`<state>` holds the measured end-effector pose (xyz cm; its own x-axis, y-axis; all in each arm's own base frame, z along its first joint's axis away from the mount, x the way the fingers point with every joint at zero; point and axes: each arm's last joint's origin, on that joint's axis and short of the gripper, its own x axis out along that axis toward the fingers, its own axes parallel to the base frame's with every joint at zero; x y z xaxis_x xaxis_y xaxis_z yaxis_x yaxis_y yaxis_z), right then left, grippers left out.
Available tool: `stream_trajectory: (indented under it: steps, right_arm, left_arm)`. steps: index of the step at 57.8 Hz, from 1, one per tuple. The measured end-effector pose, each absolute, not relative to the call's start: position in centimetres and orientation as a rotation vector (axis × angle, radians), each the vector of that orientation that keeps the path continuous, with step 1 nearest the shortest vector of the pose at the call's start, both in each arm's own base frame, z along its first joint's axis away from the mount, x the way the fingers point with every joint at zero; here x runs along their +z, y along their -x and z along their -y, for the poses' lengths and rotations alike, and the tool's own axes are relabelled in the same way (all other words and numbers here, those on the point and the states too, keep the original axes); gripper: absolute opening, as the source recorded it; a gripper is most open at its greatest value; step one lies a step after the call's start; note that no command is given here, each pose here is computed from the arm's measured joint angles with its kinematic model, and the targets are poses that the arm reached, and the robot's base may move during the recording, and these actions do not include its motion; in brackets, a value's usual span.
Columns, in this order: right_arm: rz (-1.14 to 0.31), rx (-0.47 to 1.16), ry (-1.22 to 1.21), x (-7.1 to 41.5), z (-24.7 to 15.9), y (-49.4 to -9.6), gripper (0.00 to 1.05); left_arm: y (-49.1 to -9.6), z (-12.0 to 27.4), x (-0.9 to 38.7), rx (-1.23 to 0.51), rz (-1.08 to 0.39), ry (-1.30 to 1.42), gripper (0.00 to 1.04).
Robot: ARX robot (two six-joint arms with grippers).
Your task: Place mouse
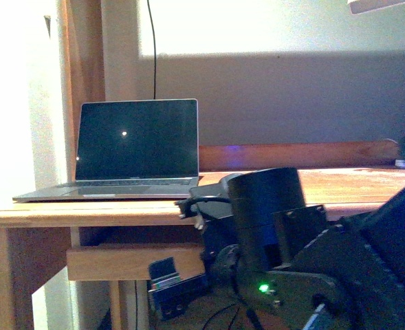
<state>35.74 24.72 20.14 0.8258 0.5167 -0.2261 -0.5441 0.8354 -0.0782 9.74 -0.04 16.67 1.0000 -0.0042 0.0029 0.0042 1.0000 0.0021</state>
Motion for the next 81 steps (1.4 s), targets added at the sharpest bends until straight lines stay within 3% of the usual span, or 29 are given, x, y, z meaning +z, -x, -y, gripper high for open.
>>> stream_trajectory:
  steps: [10, 23, 35, 50, 55, 62, 72, 81]
  right_arm:
    - [-0.148, 0.537, 0.076, 23.6, -16.1, -30.6, 0.97]
    - [-0.153, 0.594, 0.02, 23.5, -9.6, -22.1, 0.97]
    - [-0.093, 0.585, 0.016, 22.0, -5.4, -14.6, 0.97]
    - [-0.039, 0.497, -0.071, 20.9, -2.4, -10.7, 0.97]
    - [-0.023, 0.203, -0.034, 19.6, -1.9, -10.0, 0.82]
    - [-0.008, 0.036, -0.019, 18.4, -0.4, -9.8, 0.64]
    - [-0.003, 0.007, -0.008, 18.1, -0.1, -9.8, 0.36]
    - [-0.009, 0.004, -0.003, 17.4, 0.0, -9.8, 0.03]
  left_arm:
    - [-9.7, 0.0, 16.7, -0.005, 0.002, -0.002, 0.97]
    - [-9.7, 0.0, 16.7, -0.005, 0.002, -0.002, 0.97]
    - [-9.7, 0.0, 16.7, -0.005, 0.002, -0.002, 0.97]
    - [-9.7, 0.0, 16.7, -0.005, 0.002, -0.002, 0.97]
    - [-9.7, 0.0, 16.7, -0.003, 0.003, -0.002, 0.97]
    - [-9.7, 0.0, 16.7, -0.005, 0.003, -0.002, 0.97]
    - [-9.7, 0.0, 16.7, -0.004, 0.003, -0.002, 0.97]
    - [-9.7, 0.0, 16.7, -0.004, 0.003, -0.002, 0.97]
